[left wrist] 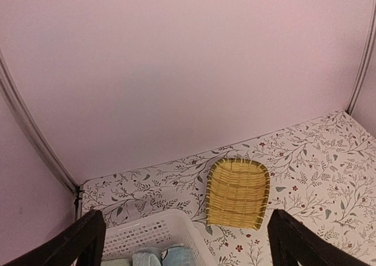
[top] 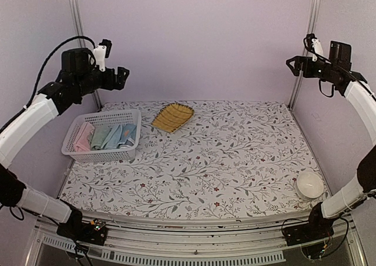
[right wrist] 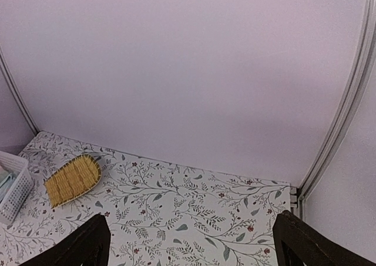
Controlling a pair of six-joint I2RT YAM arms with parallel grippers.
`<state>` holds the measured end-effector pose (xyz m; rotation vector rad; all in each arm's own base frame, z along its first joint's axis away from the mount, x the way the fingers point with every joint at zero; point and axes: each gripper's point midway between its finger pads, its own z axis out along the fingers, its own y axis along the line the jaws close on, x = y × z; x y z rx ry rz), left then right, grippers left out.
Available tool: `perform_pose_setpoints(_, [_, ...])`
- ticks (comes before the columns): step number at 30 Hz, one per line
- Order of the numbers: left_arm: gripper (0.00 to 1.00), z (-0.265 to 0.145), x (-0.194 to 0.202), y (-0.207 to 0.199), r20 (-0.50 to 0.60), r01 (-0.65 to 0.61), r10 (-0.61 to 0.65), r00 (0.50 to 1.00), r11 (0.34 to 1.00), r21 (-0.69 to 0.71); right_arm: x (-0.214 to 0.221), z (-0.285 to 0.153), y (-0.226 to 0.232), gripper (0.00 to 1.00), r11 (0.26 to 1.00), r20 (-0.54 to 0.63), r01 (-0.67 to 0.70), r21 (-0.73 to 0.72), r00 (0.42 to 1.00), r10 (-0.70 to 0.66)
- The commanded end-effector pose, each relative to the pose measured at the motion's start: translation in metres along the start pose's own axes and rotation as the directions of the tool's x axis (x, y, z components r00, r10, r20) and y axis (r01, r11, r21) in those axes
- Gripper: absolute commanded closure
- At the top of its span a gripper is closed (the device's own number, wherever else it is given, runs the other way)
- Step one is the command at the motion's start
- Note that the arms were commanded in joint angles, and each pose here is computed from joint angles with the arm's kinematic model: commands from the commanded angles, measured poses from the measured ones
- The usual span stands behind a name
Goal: Roll the towels
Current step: Reset both arms
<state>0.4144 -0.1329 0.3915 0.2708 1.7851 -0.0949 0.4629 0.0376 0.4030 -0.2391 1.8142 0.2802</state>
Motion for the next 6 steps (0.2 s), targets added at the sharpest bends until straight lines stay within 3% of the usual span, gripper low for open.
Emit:
perform_pose_setpoints(1, [0.02, -0.003, 0.008, 0.000, 0.072, 0.036, -0.036, 0.997, 0.999, 0.010, -0.010, -0.026, -0.001, 0.01, 0.998, 0.097, 0.001, 0.063, 0.995, -0.008])
perform_pose_setpoints(6, [0.02, -0.005, 0.017, -0.001, 0.083, 0.012, -0.013, 0.996, 1.000, 0.009, 0.008, -0.023, 0.000, 0.01, 0.998, 0.066, 0.016, 0.054, 0.998, -0.020])
